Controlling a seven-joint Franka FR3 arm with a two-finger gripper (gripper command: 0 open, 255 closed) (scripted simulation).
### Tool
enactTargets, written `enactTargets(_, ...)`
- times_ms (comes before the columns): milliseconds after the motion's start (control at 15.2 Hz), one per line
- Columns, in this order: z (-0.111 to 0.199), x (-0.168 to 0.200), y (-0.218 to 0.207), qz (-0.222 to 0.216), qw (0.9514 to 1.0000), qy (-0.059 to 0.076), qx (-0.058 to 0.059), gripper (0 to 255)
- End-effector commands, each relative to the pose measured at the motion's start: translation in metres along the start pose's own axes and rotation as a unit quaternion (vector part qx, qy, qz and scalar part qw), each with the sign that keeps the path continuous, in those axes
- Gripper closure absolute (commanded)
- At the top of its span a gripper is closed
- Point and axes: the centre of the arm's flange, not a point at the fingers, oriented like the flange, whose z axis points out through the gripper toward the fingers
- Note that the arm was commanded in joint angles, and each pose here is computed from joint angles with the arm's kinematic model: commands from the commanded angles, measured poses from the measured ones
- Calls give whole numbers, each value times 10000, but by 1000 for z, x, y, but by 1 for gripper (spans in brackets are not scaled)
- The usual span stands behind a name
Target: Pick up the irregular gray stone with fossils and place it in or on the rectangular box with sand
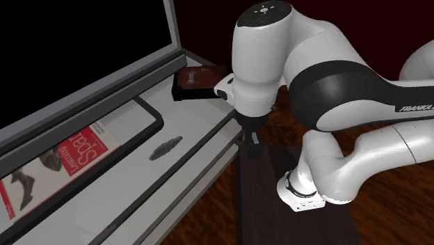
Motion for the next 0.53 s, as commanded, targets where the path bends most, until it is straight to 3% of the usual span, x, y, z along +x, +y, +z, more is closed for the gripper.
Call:
enactTargets(0, 0, 0, 0, 0, 10000, 0, 0, 0)
enactTargets(462, -4, 85, 27, -1017, 9947, 114, -8, 0)
